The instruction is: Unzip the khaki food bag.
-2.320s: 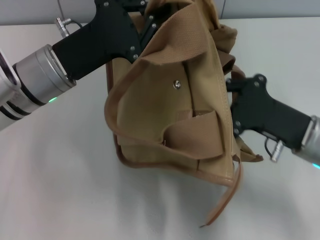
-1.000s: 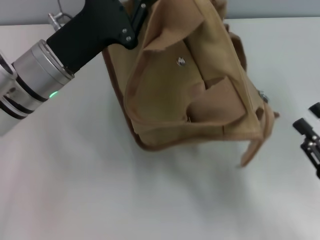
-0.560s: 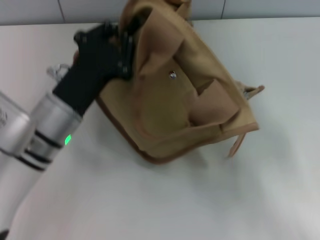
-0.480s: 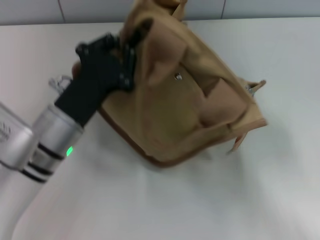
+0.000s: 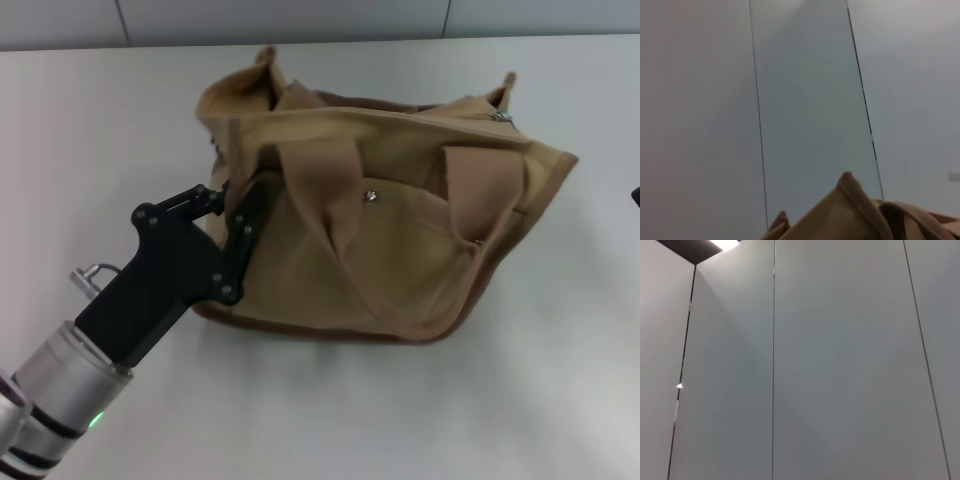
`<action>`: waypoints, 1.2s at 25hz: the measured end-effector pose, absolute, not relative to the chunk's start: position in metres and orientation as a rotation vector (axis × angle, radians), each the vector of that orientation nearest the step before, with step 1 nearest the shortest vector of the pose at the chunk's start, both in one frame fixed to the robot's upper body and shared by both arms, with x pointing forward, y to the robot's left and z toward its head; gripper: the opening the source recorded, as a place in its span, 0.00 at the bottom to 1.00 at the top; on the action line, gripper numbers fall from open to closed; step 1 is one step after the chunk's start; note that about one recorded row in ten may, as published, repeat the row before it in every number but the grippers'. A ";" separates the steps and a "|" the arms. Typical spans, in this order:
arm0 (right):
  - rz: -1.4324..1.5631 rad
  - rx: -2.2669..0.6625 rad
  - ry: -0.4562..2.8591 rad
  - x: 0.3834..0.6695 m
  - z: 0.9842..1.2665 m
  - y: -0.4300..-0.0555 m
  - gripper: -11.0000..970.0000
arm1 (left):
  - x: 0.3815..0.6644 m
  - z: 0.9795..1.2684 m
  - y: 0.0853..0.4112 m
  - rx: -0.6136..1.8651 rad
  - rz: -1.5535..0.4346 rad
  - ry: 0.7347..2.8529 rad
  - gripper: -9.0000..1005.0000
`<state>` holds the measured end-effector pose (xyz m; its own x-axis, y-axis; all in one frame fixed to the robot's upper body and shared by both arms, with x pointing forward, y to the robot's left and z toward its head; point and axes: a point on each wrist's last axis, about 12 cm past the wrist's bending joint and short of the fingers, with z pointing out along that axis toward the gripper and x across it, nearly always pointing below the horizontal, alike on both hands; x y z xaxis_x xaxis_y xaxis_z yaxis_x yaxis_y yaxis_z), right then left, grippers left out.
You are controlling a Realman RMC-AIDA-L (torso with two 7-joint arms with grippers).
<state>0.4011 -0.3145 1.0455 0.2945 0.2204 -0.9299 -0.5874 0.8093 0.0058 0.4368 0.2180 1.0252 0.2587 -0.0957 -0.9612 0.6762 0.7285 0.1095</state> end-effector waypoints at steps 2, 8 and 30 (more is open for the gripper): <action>0.560 -0.368 1.155 0.402 1.046 -0.315 0.79 | 0.435 1.024 0.220 0.576 -0.580 1.215 0.08; 0.575 -0.372 1.149 0.407 1.048 -0.314 0.80 | 0.432 1.024 0.230 0.611 -0.706 1.238 0.28; 0.726 -0.421 1.153 0.421 1.062 -0.319 0.84 | 0.415 1.051 0.314 0.626 -0.667 1.167 0.80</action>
<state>0.4212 -0.3191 1.0623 0.2191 0.2992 -0.9287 -0.7081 0.7036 0.0596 0.4146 0.3135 1.0507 0.2504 -0.1448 -0.9573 0.7511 0.6529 0.0977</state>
